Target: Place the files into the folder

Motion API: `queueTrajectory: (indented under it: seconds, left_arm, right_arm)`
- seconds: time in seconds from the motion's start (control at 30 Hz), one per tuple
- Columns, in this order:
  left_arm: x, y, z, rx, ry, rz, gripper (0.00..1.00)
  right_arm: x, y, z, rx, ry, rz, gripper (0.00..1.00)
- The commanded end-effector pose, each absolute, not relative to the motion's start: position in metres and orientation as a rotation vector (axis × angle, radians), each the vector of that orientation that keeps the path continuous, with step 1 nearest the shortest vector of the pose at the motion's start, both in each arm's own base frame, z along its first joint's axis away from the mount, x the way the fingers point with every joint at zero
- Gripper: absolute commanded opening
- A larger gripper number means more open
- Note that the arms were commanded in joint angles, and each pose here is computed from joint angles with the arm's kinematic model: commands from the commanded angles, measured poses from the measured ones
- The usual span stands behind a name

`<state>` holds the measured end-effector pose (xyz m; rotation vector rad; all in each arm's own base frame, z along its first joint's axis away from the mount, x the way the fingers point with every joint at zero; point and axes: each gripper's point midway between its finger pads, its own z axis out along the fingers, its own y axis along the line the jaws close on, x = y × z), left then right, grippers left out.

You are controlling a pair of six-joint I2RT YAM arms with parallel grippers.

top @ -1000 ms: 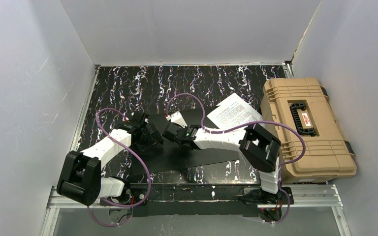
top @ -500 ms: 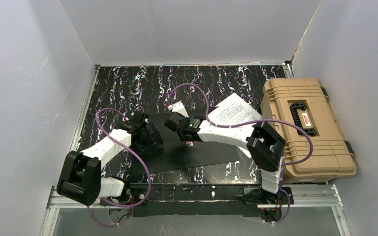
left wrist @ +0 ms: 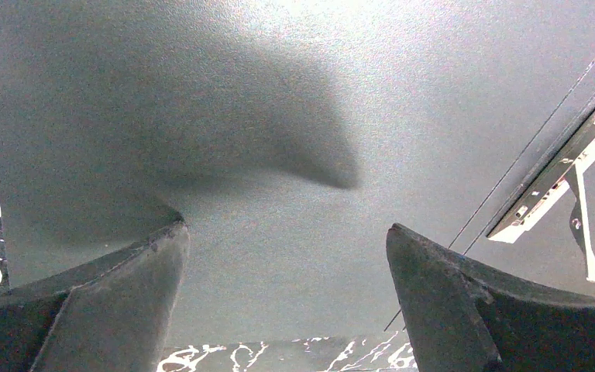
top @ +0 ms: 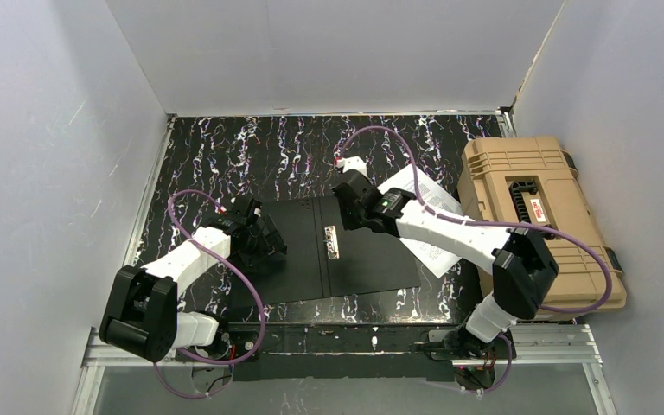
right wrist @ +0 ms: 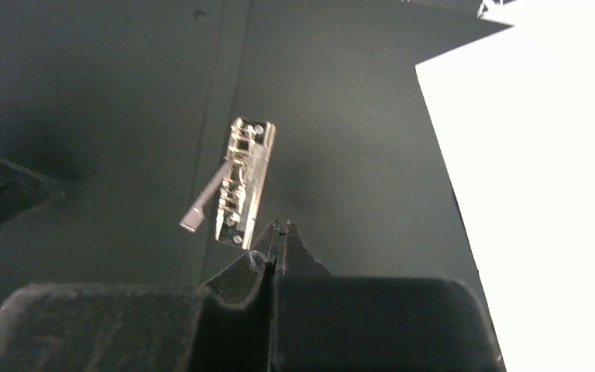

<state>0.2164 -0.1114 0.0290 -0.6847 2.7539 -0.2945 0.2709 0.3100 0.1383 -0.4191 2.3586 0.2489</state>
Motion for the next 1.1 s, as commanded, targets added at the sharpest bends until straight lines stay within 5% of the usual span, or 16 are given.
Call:
queueTrajectory:
  seconds: [0.0, 0.6, 1.07]
  left_arm:
    - [0.203, -0.102, 0.025, -0.678, 2.789, -0.224, 0.98]
    - [0.205, -0.104, 0.027, -0.65, 2.786, -0.249, 0.98]
    - [0.205, -0.104, 0.028, -0.643, 2.788, -0.248, 0.98]
  right_arm:
    - [0.264, 0.305, 0.133, -0.341, 2.403, 0.42, 0.01]
    - [0.227, 0.345, 0.083, -0.08, 2.557, 1.108, 0.01]
    - [0.238, 0.371, 0.074, 0.011, 2.559, 1.232, 0.01]
